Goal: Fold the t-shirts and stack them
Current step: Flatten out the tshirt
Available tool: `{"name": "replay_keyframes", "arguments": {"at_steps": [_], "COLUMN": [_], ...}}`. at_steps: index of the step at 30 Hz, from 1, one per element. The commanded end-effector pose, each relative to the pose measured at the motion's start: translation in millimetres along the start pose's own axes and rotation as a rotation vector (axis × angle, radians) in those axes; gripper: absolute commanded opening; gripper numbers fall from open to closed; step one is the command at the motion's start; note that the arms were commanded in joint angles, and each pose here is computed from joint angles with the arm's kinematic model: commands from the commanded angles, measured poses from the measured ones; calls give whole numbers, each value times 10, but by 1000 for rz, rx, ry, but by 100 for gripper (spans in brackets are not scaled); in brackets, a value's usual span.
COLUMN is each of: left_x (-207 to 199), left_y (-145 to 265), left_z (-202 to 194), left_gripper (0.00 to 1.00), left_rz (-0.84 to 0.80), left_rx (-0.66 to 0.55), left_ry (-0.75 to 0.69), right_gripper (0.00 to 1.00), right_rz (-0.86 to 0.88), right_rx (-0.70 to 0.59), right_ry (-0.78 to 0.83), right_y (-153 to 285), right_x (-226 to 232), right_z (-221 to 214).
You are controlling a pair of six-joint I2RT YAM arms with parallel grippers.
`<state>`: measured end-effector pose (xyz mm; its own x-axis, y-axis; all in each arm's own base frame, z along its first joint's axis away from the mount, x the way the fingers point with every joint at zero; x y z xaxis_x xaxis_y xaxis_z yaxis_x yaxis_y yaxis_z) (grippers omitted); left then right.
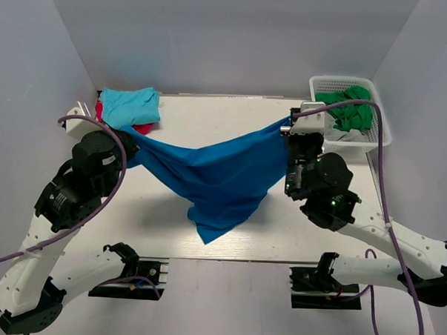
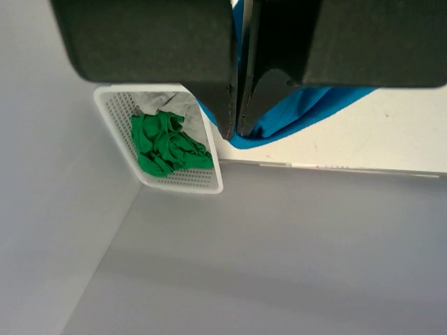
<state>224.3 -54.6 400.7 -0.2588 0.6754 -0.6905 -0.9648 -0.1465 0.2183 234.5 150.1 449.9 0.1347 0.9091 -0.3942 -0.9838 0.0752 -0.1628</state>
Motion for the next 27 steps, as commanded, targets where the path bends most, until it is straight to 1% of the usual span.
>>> {"name": "replay_keyframes", "arguments": {"at_steps": [1,3,5,6,7,8,9,10,11,14,15,16,18,19,20,22,23,24,25,26,27], "left_x": [-3,46,31,59,37,36,47,8,4,27,23,46,105,89,146,210,224,278,360,404,431], "left_y": [-86,-195,-316,-370,-415,-461,-549,-588,-638,-845,-907,-980,-1191,-1267,-1418,-1582,-1664,-1802,-1902,-1972,-2050], "left_z": [86,21,-32,-86,-118,-113,-192,-204,-195,-331,-319,-344,-428,-433,-496,-564,-577,-644,-654,-667,-655], "left_gripper": [0,0,0,0,0,0,0,0,0,0,0,0,0,0,0,0,0,0,0,0,0], "left_rz": [21,67,101,122,125,142,168,166,183,235,250,268,320,327,359,384,393,418,438,454,465], "left_rx": [-86,-97,-115,-114,-112,-134,-130,-131,-158,-169,-185,-188,-197,-204,-198,-192,-190,-189,-179,-173,-181], "left_ry": [28,8,-1,-19,-23,-26,-53,-59,-60,-100,-107,-115,-152,-147,-163,-168,-165,-178,-175,-179,-181], "right_gripper": [0,0,0,0,0,0,0,0,0,0,0,0,0,0,0,0,0,0,0,0,0], "right_rz": [-56,-83,-77,-105,-83,-75,-86,-75,-63,-64,-25,-47,6,-8,52,83,103,136,164,185,195], "right_rx": [11,43,47,66,80,78,81,114,106,146,159,157,206,209,248,250,297,279,283,316,321], "right_ry": [-117,-68,-56,-39,1,-15,-28,16,-6,-1,26,-3,53,22,59,27,56,35,25,36,33], "right_y": [-120,-278,-387,-510,-581,-644,-759,-843,-903,-1194,-1309,-1422,-1643,-1754,-1906,-2092,-2240,-2319,-2408,-2585,-2647], "right_x": [-30,115,250,242,339,383,345,453,489,552,654,586,807,776,980,1041,1198,1275,1304,1486,1537], "right_z": [-17,-141,-201,-255,-318,-306,-333,-455,-433,-599,-700,-648,-919,-915,-1108,-1147,-1398,-1341,-1403,-1624,-1684]}}
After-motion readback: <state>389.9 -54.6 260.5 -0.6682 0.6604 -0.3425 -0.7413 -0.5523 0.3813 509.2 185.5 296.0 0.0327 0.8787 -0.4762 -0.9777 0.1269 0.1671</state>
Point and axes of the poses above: each gripper's point midway between its finger pads, its own y axis back along the fingers, its own x axis along the line the jaws close on, z = x × y, the point moved 2 cm from there along y, back along the fingers, and after that the axes turned 11 degrees about y, right-handed, at the moved point
